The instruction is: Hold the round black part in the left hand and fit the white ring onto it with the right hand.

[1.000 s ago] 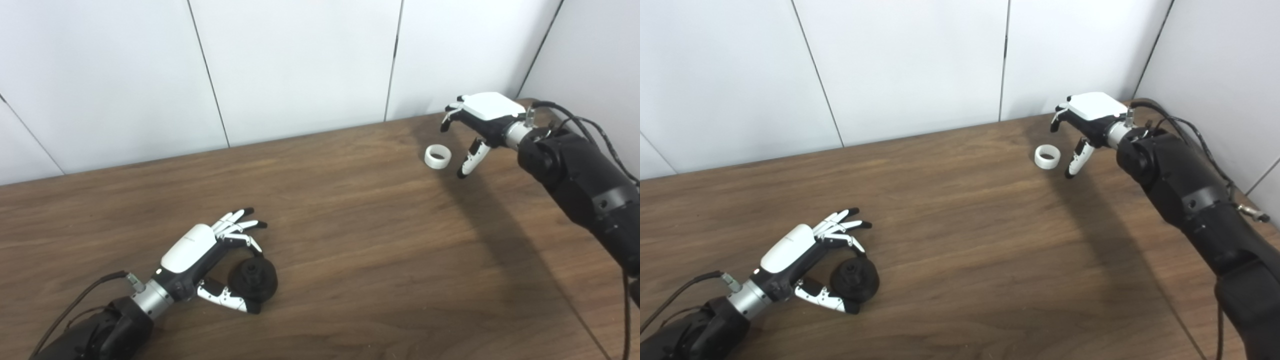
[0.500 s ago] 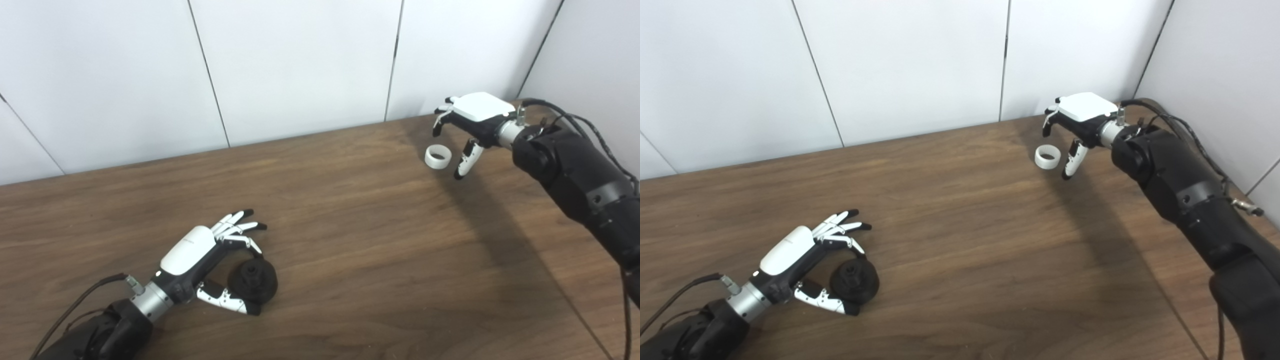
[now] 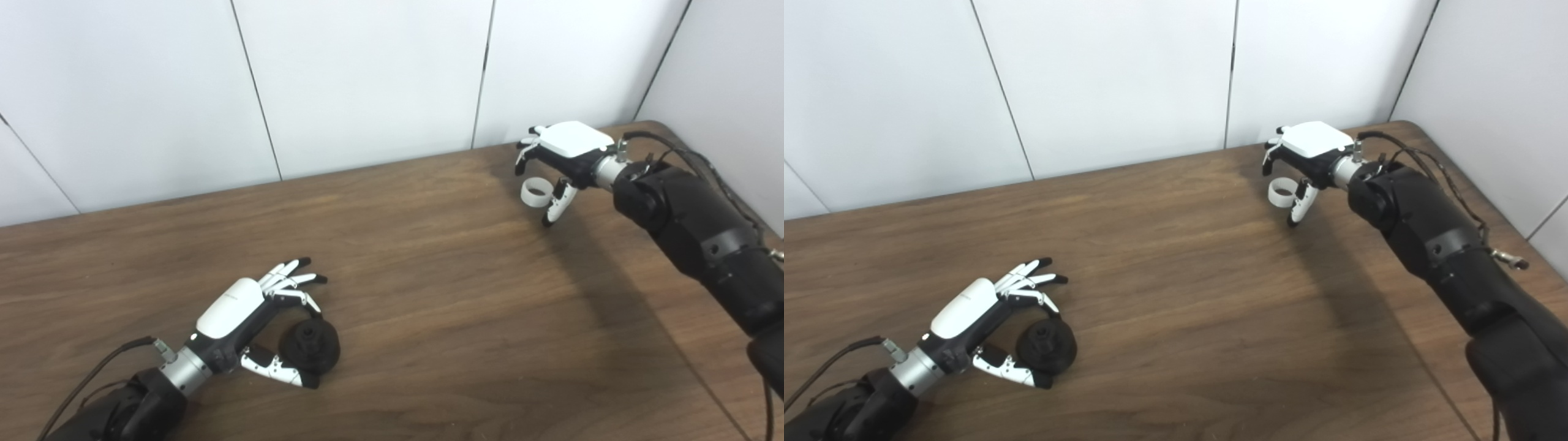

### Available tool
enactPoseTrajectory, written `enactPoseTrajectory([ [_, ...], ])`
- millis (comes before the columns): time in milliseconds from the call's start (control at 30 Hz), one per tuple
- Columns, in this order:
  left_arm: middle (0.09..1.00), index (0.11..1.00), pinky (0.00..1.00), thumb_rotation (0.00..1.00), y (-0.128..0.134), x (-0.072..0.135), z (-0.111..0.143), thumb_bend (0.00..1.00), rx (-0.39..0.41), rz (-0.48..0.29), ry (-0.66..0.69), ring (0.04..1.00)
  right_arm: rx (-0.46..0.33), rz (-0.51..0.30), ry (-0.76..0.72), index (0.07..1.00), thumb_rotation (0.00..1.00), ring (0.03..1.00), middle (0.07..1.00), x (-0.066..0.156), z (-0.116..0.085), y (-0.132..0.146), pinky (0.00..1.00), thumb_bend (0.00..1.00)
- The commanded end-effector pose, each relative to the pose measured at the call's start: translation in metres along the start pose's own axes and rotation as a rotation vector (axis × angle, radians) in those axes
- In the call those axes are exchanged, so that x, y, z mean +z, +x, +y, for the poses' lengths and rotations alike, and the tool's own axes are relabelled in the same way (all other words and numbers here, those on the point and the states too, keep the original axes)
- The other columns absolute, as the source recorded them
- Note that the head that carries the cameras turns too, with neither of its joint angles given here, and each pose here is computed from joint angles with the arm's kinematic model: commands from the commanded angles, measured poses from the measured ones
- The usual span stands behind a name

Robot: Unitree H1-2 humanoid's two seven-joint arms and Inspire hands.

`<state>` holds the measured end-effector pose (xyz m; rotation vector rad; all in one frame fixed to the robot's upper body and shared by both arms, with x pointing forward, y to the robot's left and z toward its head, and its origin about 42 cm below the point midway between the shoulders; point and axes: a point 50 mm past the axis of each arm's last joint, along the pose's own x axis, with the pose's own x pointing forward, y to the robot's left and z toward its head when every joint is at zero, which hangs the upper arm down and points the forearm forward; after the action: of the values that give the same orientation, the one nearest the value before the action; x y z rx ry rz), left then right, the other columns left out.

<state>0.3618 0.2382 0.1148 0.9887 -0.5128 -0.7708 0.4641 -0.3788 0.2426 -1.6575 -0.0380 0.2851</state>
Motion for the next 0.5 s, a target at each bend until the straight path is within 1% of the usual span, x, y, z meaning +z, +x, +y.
enactPoseTrajectory([
  [0,0.882,0.481,1.0,0.06,-0.0332,-0.0116,-0.0256,0.53,-0.188,0.067,0.035,1.0,-0.09,0.012,-0.019,0.695,0.18,1.0,0.915,-0.0083,-0.0341,0.0041,1.0,0.93],
  [267,0.887,0.481,1.0,0.06,-0.0354,-0.0118,-0.0236,0.53,-0.197,0.071,0.029,1.0,-0.079,0.023,-0.009,0.699,0.18,1.0,0.917,-0.0094,-0.0331,0.0038,1.0,0.91],
  [467,0.883,0.481,1.0,0.06,-0.0361,-0.0107,-0.0239,0.53,-0.194,0.067,0.029,1.0,-0.086,0.033,-0.019,0.692,0.2,0.999,0.91,-0.0158,-0.0329,0.0024,1.0,0.92],
])
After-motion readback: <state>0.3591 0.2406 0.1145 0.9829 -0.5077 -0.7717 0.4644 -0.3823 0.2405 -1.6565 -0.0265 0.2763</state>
